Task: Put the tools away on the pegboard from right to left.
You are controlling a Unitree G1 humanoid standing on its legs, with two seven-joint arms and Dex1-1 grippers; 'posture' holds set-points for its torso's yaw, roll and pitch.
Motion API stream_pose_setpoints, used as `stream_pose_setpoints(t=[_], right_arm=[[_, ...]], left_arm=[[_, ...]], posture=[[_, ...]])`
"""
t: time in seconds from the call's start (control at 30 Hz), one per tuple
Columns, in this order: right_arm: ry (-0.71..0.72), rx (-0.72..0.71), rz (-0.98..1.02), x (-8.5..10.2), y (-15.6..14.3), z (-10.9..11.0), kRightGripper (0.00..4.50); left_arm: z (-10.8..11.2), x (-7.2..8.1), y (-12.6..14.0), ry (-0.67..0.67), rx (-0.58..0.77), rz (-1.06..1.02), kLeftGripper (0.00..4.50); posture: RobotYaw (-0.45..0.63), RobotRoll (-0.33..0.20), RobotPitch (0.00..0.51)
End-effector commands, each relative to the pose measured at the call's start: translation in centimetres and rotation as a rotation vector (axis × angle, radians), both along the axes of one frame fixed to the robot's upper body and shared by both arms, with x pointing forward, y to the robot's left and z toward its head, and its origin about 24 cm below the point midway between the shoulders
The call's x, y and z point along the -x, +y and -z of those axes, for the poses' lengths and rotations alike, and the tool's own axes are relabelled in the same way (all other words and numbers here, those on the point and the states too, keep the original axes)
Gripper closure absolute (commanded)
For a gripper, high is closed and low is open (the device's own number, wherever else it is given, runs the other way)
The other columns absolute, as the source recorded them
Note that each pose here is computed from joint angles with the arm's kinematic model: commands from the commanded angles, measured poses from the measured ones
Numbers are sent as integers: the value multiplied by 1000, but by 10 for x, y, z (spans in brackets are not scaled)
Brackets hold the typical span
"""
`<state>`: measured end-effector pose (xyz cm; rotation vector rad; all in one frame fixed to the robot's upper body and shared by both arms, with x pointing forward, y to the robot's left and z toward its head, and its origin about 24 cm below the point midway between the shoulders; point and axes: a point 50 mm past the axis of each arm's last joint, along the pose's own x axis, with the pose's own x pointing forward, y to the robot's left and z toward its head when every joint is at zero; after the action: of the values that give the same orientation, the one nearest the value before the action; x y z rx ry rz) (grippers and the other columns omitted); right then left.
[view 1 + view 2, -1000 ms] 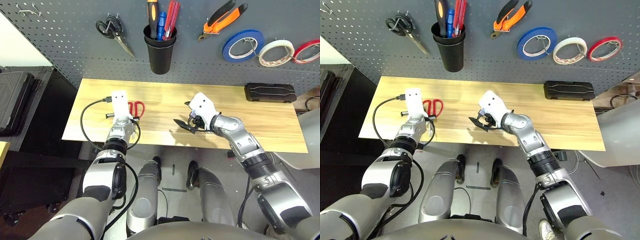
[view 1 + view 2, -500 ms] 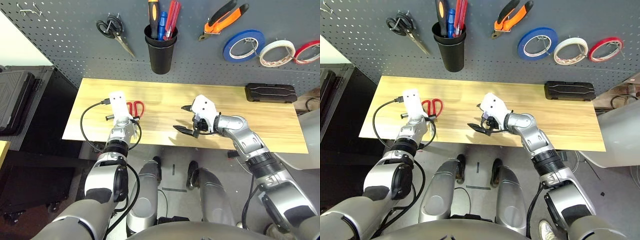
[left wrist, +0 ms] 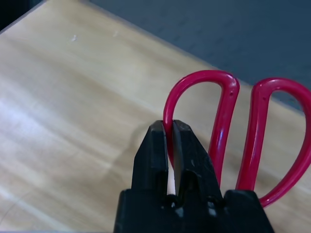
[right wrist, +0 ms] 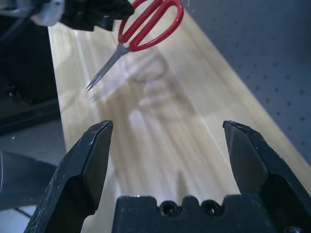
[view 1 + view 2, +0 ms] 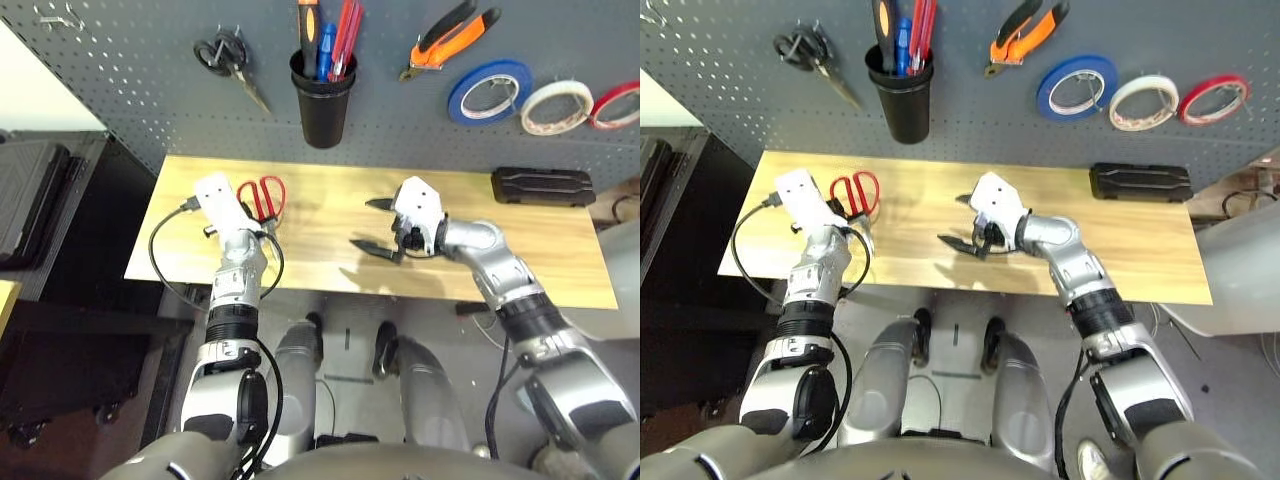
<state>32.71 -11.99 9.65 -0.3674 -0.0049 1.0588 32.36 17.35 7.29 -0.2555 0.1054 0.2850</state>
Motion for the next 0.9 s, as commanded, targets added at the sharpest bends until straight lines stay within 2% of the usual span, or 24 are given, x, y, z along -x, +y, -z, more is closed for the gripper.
stream_pose_setpoints(t=[0.03, 0.23, 0.47, 0.9], right_arm=[[-4, -42, 7, -2, -4, 0, 0], [-53, -159, 5, -6, -8, -14, 0], [-138, -346, -33, 1, -15, -34, 0], [-235, -489, -96, 12, -24, -61, 0]], left_arm=[[-6, 8, 0, -59, 9, 14, 4478], [-22, 17, 11, -195, 18, 2, 4478], [-48, 30, 18, -389, 25, -16, 4478], [-83, 32, 21, -515, 13, -1, 4478]], posture=[[274, 0, 270], [288, 0, 267], [289, 0, 265], [295, 0, 262]])
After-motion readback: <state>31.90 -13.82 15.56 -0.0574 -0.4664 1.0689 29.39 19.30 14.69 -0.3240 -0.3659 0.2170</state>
